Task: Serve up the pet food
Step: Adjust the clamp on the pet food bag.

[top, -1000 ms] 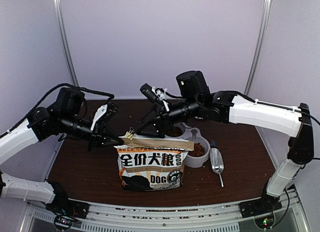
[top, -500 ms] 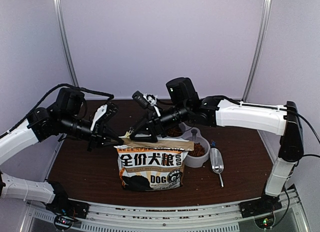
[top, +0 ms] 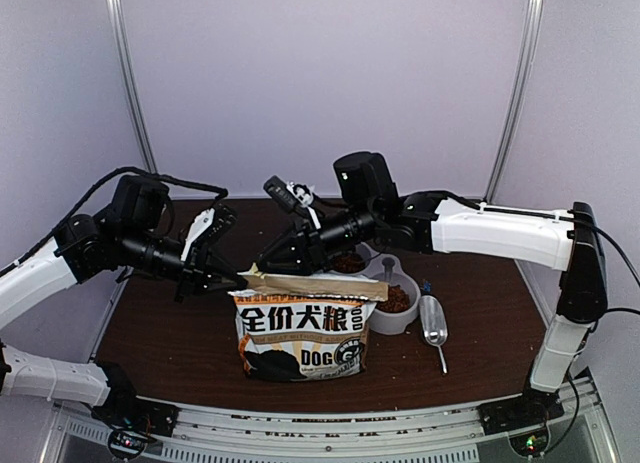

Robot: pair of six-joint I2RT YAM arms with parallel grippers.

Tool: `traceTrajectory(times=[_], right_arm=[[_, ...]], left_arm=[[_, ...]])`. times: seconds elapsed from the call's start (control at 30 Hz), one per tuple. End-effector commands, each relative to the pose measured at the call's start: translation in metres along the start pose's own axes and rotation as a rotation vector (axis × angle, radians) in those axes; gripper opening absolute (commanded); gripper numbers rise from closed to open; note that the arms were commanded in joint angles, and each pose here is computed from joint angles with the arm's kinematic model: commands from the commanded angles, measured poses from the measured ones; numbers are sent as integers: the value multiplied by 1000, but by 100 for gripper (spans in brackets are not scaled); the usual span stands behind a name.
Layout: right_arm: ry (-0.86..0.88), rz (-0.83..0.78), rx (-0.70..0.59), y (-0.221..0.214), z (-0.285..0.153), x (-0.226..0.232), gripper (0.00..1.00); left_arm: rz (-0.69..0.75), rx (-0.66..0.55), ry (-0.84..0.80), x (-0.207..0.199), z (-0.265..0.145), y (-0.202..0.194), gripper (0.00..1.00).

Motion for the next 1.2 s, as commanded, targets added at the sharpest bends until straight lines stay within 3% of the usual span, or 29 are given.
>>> traceTrajectory(times=[0.0, 0.4, 0.8, 1.17], right_arm=[[33, -37, -39, 15, -2, 8, 24], [23, -45, -6, 15, -2, 12, 0], [-90, -87, 358, -13, 13, 13, 0], [-140, -94, 536, -32, 22, 14, 0]], left_arm=[[229, -253, -97, -31, -24, 55, 0], [218, -268, -66, -27, -24, 57, 0], [214, -272, -46, -24, -23, 62, 0], [213, -297, -9, -22, -26, 66, 0]])
Point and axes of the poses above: each gripper's point midway between its finger pads, its own z axis out along the fingers, its own x axis along the line the jaws close on, y = z × x, the point moved 5 cm from there along -z, back along the fingers, and after that the axes turned 11 degrees about -z, right-handed, at the moved point
